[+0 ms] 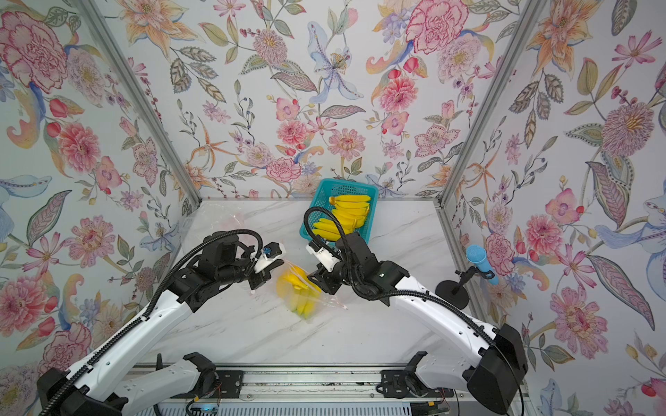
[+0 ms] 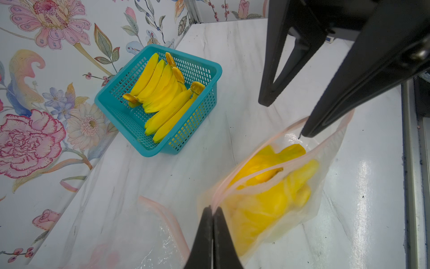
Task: Open the zip-top bag and take out the banana
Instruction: Open the zipper of the food storage bag at the center of the board.
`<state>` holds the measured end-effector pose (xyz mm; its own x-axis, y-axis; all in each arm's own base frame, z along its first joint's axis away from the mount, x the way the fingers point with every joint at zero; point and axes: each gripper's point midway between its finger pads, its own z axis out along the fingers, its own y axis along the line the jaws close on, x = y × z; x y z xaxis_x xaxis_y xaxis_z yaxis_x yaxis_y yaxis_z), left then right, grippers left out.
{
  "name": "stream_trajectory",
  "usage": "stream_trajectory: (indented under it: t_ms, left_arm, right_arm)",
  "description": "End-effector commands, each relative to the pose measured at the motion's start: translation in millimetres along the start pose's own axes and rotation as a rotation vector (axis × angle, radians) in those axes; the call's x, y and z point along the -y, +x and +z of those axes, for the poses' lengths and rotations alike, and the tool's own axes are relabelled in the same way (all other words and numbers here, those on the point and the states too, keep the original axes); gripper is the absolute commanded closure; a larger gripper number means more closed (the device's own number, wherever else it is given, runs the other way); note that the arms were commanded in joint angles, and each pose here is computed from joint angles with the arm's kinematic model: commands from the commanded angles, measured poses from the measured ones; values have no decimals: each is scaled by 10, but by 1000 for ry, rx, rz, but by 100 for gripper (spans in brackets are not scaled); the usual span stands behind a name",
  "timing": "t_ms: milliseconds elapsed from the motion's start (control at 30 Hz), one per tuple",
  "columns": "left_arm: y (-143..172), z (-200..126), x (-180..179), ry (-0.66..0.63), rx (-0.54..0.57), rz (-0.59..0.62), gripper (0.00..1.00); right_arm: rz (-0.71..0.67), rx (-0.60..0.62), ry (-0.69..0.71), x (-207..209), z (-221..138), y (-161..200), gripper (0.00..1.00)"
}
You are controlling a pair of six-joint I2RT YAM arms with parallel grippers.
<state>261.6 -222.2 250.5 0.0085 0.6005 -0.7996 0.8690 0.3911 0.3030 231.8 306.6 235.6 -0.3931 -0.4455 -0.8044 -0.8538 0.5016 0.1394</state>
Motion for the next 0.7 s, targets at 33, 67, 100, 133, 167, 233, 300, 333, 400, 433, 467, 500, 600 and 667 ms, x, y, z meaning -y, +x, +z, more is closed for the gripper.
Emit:
stream_trajectory:
  t_ms: [33, 67, 100, 133, 167, 233, 300, 333, 400, 433, 467, 500, 600, 667]
  left_arm:
    - [-4, -11, 70, 18, 1, 6, 100]
    - [-2, -13, 73, 19, 1, 5, 100]
    - [-2, -10, 72, 19, 1, 5, 100]
    - [-4, -13, 73, 20, 1, 4, 100]
    - [-12, -12, 74, 20, 3, 6, 100]
    - [-15, -11, 70, 19, 3, 4, 100]
    - [-21, -7, 76, 21, 3, 4, 100]
    - [-25, -9, 72, 19, 4, 3, 100]
    - [-24, -7, 72, 19, 2, 3, 100]
    - [-23, -5, 71, 19, 2, 2, 100]
    - [-24, -4, 76, 20, 2, 3, 100]
    - [-26, -1, 76, 21, 1, 3, 100]
    - [-29, 1, 66, 18, 0, 5, 100]
    - [-32, 7, 60, 17, -2, 4, 100]
  right_arm:
    - [18, 8, -11, 14, 22, -19, 51]
    - [20, 3, -10, 27, 29, 2, 51]
    - [19, -4, -8, 32, 40, 31, 52]
    - [16, -13, -7, 35, 53, 59, 53]
    - [12, -26, -5, 40, 64, 98, 54]
    - [13, -50, -5, 44, 91, 171, 57]
    - [16, -74, -2, 55, 118, 261, 61]
    - [17, -82, 0, 61, 124, 294, 63]
    - [17, -91, 1, 61, 129, 342, 65]
    - [18, -94, 0, 60, 131, 361, 65]
    - [19, -99, 2, 64, 133, 377, 66]
    - [19, -103, 9, 79, 131, 390, 68]
    - [21, -114, 20, 108, 133, 418, 77]
    - [27, -116, 16, 105, 135, 425, 86]
